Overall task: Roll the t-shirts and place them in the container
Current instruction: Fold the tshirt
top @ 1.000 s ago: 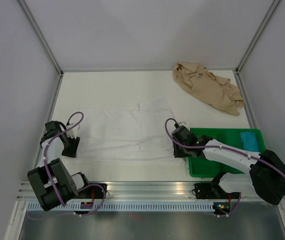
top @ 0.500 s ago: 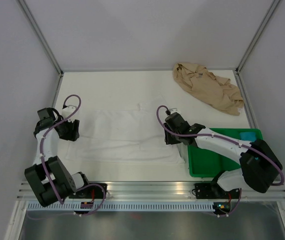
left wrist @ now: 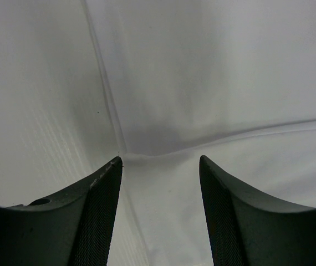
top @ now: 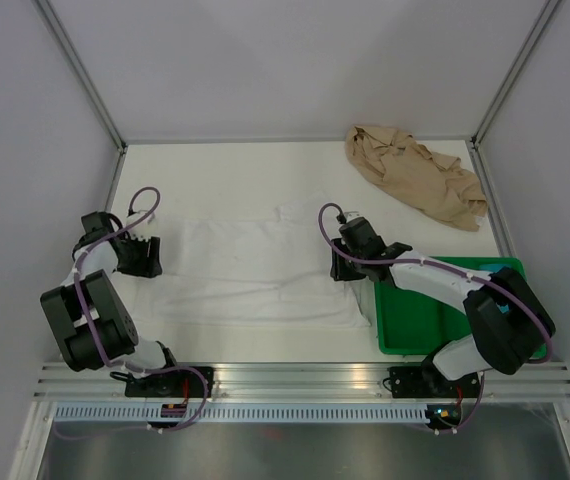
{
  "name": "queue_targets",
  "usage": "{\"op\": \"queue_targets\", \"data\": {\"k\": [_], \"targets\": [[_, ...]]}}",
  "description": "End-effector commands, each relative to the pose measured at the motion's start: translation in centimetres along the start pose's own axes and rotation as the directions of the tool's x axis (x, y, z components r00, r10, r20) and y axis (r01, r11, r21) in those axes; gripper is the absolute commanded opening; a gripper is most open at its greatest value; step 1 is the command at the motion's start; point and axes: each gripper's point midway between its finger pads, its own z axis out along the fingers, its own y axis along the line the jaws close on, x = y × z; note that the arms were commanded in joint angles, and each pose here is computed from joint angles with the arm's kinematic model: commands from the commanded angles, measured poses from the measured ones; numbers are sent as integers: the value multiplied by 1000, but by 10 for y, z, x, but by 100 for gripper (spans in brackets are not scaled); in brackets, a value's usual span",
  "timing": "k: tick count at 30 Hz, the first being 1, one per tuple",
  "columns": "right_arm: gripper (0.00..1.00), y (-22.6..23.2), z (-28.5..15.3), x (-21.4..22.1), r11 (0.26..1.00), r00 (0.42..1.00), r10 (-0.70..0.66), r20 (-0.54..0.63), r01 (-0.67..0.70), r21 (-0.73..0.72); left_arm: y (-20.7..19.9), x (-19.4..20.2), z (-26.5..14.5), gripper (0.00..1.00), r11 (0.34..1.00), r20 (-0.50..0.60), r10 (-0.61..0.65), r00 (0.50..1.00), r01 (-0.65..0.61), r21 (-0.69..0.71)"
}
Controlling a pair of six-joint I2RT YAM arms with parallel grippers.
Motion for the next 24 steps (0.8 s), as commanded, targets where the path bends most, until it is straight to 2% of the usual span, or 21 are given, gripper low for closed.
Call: {"op": "queue_targets", "data": {"k": [1, 8, 11, 17, 18, 19, 21, 24], "targets": [[41, 3, 8, -2, 999, 1000, -8, 7, 9, -36, -5, -7, 6, 63, 999, 32, 16, 999, -17, 48], [38, -3, 14, 2, 1000, 1000, 0, 8, 0, -30, -8, -14, 18, 63, 997, 28, -20, 999, 17, 77], [34, -4, 16, 3, 1000, 1000, 11, 13, -10, -30, -6, -10, 23, 58, 999, -16, -15, 1000, 16, 46], [21, -2, 25, 9, 997, 1000, 18, -10, -19, -73, -4, 2, 28, 33, 998, -62, -46, 997, 48, 28], [14, -2, 26, 10, 997, 1000, 22, -14, -23, -74, -3, 1, 27, 20, 999, -56, -45, 997, 46, 23], [11, -4, 26, 9, 997, 1000, 26, -9, -26, -74, -3, 1, 27, 12, 998, -55, -55, 997, 56, 17], [0, -7, 27, 11, 997, 999, 32, -13, -32, -72, -1, -3, 26, 3, 998, -37, -57, 998, 57, 7], [0, -14, 27, 11, 997, 999, 44, -7, -44, -60, 2, -10, 24, 2, 997, -12, -72, 997, 72, -9]]}}
